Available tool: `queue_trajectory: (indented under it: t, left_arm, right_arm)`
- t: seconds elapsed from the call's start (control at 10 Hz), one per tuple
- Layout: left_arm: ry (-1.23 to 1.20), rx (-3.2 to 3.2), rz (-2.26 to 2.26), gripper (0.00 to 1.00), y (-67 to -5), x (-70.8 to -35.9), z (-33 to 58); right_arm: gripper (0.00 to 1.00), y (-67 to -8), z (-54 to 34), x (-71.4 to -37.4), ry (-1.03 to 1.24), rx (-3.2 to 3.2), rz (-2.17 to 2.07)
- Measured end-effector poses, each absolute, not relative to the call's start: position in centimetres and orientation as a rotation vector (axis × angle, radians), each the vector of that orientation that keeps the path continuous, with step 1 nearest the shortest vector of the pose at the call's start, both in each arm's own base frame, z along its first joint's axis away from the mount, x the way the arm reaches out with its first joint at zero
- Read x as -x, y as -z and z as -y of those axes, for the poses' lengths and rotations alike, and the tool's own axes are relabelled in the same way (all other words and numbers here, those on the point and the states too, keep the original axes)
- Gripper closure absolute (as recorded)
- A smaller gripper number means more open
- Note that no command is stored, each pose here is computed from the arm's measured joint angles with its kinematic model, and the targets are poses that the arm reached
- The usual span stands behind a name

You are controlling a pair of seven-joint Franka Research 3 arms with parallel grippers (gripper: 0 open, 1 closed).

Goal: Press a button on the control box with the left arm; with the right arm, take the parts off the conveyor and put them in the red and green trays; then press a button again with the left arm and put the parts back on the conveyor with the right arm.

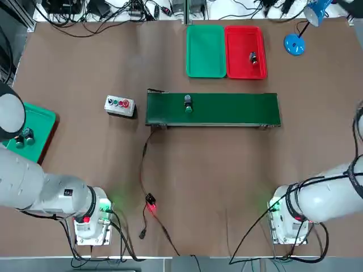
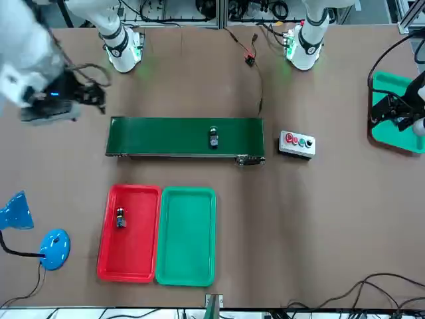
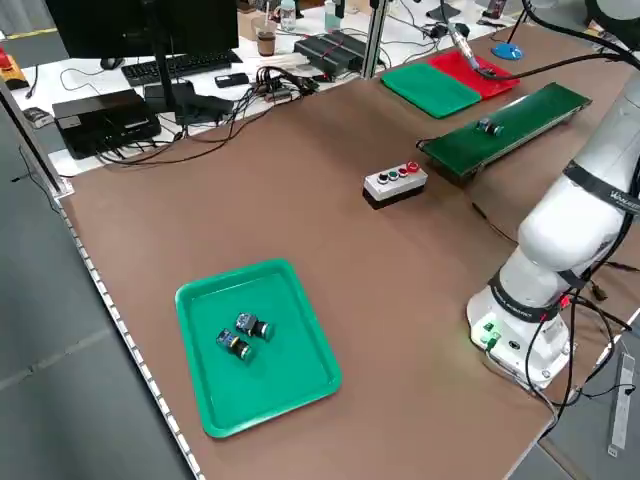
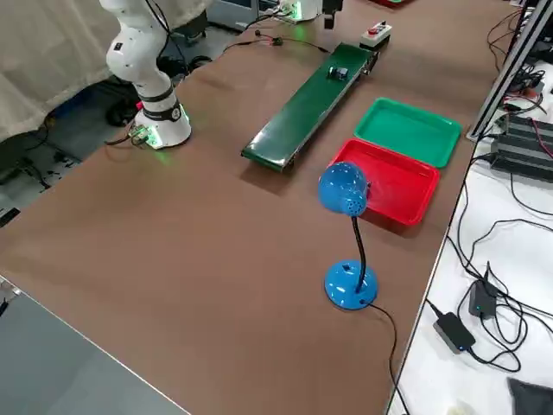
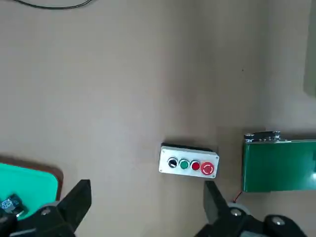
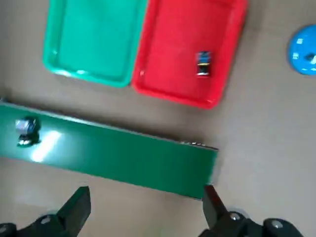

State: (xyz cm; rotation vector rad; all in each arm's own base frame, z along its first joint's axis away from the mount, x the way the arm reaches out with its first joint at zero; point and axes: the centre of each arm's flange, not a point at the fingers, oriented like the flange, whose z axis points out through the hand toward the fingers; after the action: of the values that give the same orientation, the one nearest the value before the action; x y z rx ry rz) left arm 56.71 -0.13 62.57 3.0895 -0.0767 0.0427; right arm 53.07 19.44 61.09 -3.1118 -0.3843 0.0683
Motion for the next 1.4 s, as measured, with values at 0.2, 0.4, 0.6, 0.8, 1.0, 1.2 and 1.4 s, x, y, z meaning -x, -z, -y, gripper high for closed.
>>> queue_trajectory:
  t: [0.2, 0.4, 0.6, 0.8, 1.0, 1.2, 1.4]
  left_arm:
    - [-0.042, -3.089, 0.078, 0.0, -62.6, -56.7, 0.2]
    - [-0.042, -3.089, 0.08, 0.0, -62.5, -56.7, 0.3]
    - [-0.041, -3.09, 0.078, 0.0, -62.5, -56.7, 0.2]
    - [-0.04, -3.09, 0.076, 0.0, -62.5, -56.8, 0.1]
    - [-0.038, -3.09, 0.077, 0.0, -62.4, -56.8, 0.2]
    - [-0.037, -3.09, 0.077, 0.0, -62.4, -56.8, 0.2]
    - [-0.037, -3.09, 0.081, 0.0, -62.4, -56.8, 0.3]
  right_arm:
    - [0.0, -57.3, -26.2, -51.8, -0.174, 3.137, 0.417]
    - [0.0, -52.7, -32.5, -50.1, -0.227, 3.17, 0.331]
    - [0.0, -48.8, -35.8, -48.9, -0.257, 3.1, 0.153]
    - [0.0, -46.2, -38.6, -47.3, -0.221, 3.057, 0.063]
    - [0.0, -43.3, -42.1, -45.4, -0.136, 3.025, 0.004]
    - [0.0, -39.5, -45.2, -44.3, -0.065, 3.003, -0.055]
    - [0.0, -36.0, -47.7, -43.8, -0.009, 2.981, -0.113]
